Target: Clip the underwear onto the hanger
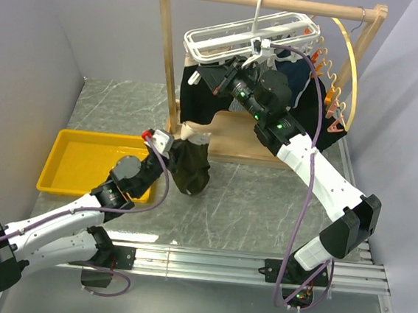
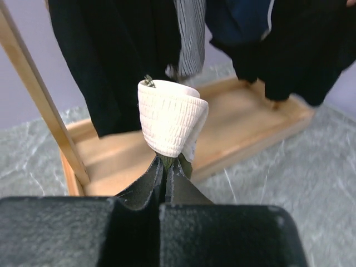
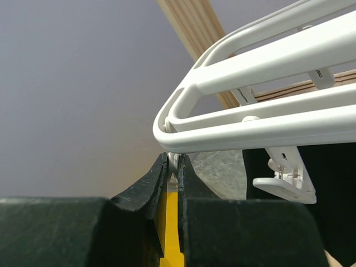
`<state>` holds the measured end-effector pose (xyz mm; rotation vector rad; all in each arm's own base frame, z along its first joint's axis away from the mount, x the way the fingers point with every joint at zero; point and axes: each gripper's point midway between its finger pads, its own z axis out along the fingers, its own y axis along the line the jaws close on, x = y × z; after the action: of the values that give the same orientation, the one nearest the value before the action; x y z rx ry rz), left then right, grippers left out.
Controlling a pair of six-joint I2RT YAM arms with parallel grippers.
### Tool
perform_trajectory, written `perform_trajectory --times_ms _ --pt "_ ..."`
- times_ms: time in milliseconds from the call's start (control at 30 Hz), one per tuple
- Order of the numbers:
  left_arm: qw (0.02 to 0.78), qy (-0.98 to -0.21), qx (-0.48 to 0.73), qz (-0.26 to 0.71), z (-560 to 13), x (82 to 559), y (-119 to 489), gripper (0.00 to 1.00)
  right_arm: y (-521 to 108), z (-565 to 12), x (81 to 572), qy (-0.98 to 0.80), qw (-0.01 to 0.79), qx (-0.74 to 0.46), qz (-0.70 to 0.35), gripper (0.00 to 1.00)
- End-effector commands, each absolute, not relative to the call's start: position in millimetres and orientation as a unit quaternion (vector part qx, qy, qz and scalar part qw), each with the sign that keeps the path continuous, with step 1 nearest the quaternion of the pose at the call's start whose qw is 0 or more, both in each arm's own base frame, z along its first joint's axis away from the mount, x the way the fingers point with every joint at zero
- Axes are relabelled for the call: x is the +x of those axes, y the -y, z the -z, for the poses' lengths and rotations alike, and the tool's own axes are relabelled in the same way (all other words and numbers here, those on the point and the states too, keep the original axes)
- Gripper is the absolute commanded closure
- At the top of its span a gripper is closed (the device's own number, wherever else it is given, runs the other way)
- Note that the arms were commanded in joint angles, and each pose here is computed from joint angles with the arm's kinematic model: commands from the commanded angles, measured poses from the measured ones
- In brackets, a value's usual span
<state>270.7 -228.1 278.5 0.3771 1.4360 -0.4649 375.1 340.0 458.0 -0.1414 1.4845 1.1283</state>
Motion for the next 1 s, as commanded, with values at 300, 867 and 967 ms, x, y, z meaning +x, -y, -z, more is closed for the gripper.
perform_trajectory --times_ms 300,867,967 --pt "0.766 -0.569 0.123 0.271 -379.4 302.5 199.9 1.0 -338.5 -480.5 353.1 -0.602 0.6 -0.094 -0.519 1.0" --pt "0.748 -0.558 0.122 0.338 -411.7 328.8 208.2 1.0 -346.0 -481.5 344.2 -0.587 0.589 -0.113 -0.544 1.0" --pt "0.748 -0.555 0.124 0.342 -416.4 331.0 211.0 1.0 -347.1 -481.6 344.3 -0.587 0.588 -0.114 -0.544 1.0"
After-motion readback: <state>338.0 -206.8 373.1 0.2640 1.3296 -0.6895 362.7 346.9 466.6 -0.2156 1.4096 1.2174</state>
